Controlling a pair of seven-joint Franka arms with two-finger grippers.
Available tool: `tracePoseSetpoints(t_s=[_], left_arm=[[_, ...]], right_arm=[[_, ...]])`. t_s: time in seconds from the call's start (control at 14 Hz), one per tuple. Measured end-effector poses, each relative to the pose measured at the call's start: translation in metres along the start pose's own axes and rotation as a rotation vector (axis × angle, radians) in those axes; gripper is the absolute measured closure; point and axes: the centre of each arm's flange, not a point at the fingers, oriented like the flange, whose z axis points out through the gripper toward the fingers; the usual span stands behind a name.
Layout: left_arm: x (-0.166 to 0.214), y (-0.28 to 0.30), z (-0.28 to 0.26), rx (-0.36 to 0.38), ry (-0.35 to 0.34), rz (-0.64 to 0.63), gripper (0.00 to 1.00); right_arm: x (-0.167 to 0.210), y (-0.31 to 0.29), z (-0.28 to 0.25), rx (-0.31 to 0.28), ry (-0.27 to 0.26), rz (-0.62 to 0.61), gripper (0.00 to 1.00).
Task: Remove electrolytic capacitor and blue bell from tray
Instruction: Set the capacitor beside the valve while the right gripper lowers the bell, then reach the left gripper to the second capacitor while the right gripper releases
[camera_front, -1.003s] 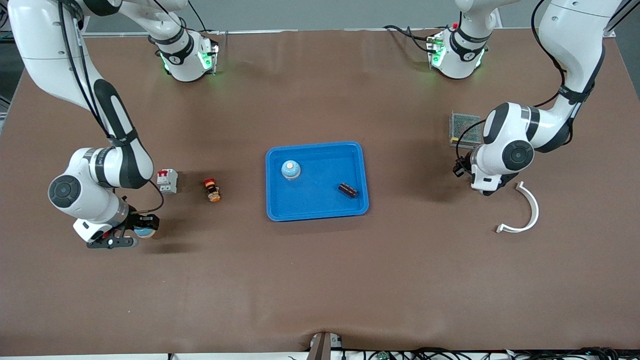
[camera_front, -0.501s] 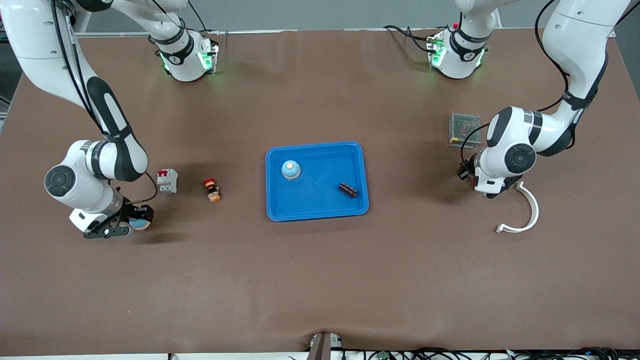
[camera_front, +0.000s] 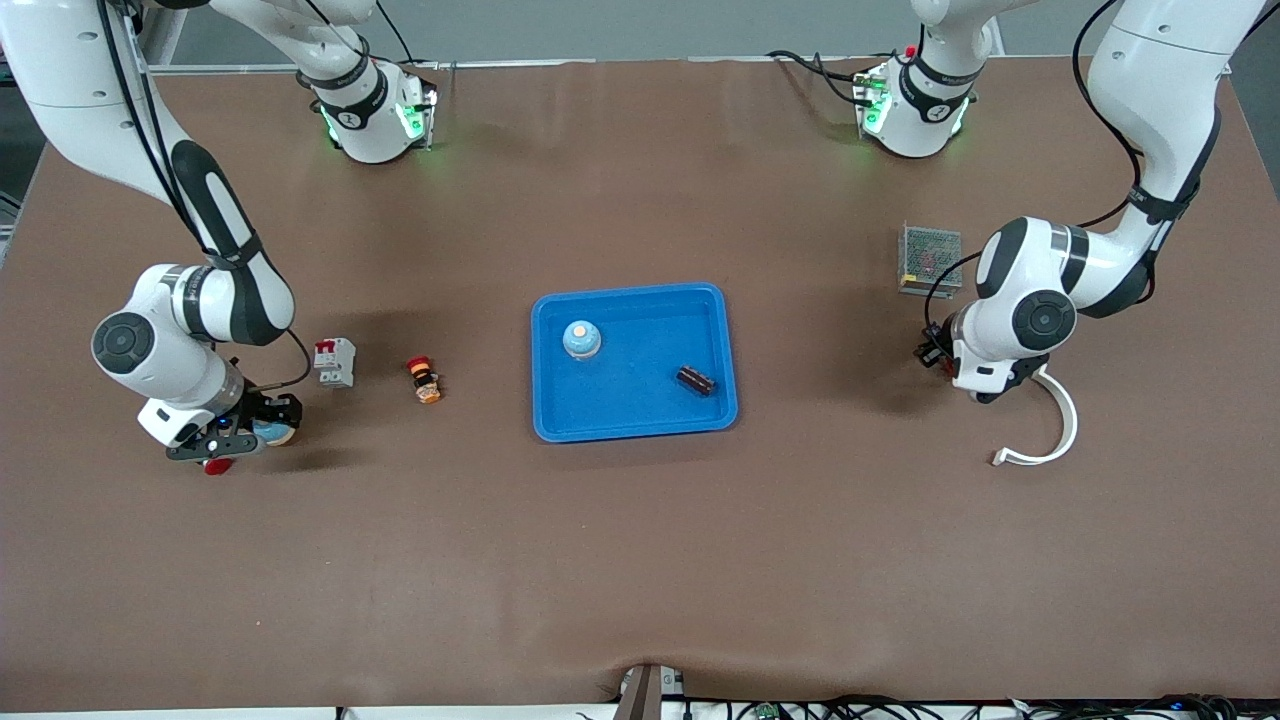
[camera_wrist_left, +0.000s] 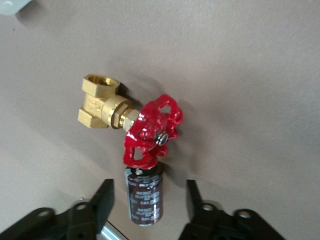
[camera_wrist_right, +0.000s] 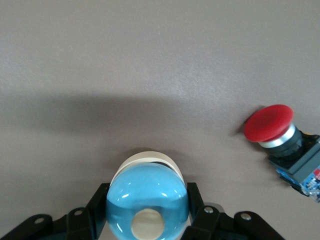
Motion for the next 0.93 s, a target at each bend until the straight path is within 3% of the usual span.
tracePoseSetpoints(t_s=[0.21,0.5,0.93], left_arm=[[-0.004,0.017,-0.023,0.007,0.007,-0.021,0.00],[-0.031,0.062,-0.063,-0.040,0.031,-0.075,0.00],[-0.077,0.137,-0.110,-0.153,0.016,-0.232,0.00]], right_arm=[[-0.007,0.009,0.003,-0.001,0.005,-0.005,0.34],[-0.013,0.011,0.008,-0.005,0.024,-0.005,0.34],[-0.019,0.017,0.011,-0.005,0.028,0.007,0.34]])
